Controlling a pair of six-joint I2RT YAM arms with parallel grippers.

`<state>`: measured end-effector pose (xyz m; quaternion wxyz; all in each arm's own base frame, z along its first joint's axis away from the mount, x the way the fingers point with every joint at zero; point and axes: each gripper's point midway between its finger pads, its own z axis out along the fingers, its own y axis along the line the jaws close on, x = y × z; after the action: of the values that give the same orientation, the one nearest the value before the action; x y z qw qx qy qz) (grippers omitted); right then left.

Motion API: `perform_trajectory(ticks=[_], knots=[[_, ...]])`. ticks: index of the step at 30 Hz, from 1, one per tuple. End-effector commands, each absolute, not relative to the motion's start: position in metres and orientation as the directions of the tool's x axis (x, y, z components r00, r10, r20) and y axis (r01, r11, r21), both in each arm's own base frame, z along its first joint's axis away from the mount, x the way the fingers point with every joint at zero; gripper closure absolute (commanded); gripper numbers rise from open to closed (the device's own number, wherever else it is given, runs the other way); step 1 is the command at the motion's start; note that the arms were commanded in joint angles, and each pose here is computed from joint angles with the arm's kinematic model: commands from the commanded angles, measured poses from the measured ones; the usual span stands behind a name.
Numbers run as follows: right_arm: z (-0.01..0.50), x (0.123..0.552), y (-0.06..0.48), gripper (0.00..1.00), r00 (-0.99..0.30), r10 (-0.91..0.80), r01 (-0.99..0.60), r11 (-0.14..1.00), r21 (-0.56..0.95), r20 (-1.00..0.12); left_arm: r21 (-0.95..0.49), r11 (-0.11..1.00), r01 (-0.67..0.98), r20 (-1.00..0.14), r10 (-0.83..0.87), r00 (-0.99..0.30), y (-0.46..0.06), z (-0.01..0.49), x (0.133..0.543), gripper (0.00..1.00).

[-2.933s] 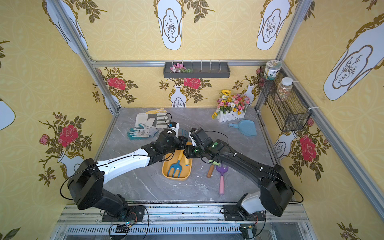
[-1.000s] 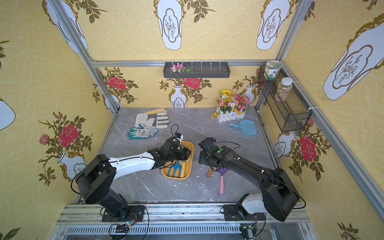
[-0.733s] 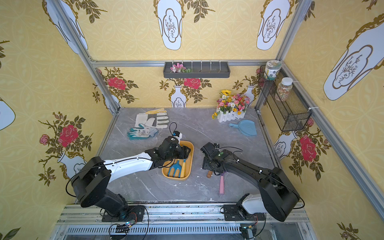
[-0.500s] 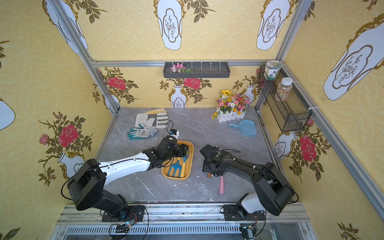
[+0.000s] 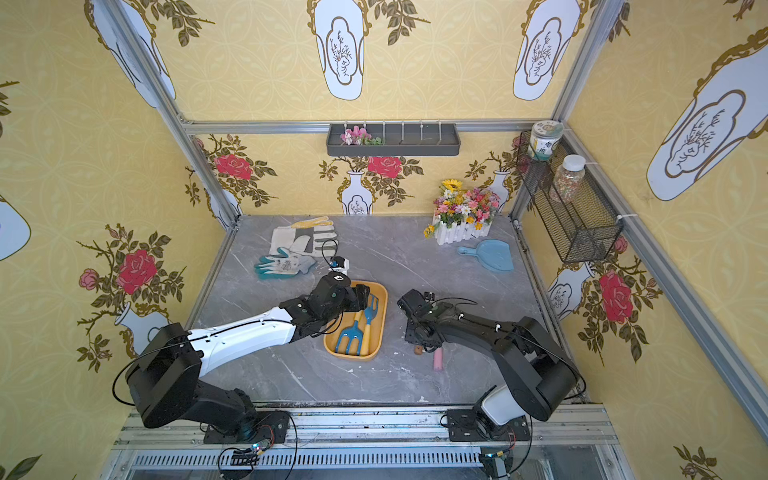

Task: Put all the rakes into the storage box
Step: Pick up the rake at the center of the board, then place the rake in the storage box.

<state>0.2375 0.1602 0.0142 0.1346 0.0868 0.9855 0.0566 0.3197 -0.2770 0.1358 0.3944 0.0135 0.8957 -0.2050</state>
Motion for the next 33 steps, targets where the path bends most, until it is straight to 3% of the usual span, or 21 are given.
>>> perform_trajectory(ticks=[1,15,26,29,33], knots=[[0.021,0.237,0.168,0.97,-0.956,0.164,0.126,0.978,0.164,-0.242,-0.384,0.894,0.229,-0.711,-0.128,-0.691,-0.288,0.140,0.320,0.25],[0.102,0.272,0.218,0.93,-0.896,0.120,-0.056,0.924,0.378,-0.427,-0.504,0.766,0.400,-0.697,-0.087,-0.712,-0.326,0.157,0.304,0.22],[0.137,0.269,0.282,0.90,-0.858,0.012,-0.273,0.836,0.476,-0.513,-0.515,0.758,0.400,-0.680,-0.077,-0.729,-0.328,0.152,0.300,0.24],[0.150,0.268,0.292,0.89,-0.840,0.013,-0.311,0.807,0.501,-0.542,-0.517,0.760,0.395,-0.676,-0.080,-0.732,-0.327,0.150,0.299,0.34],[0.162,0.267,0.301,0.88,-0.827,0.009,-0.346,0.780,0.521,-0.562,-0.517,0.760,0.394,-0.679,-0.084,-0.730,-0.326,0.150,0.299,0.69]])
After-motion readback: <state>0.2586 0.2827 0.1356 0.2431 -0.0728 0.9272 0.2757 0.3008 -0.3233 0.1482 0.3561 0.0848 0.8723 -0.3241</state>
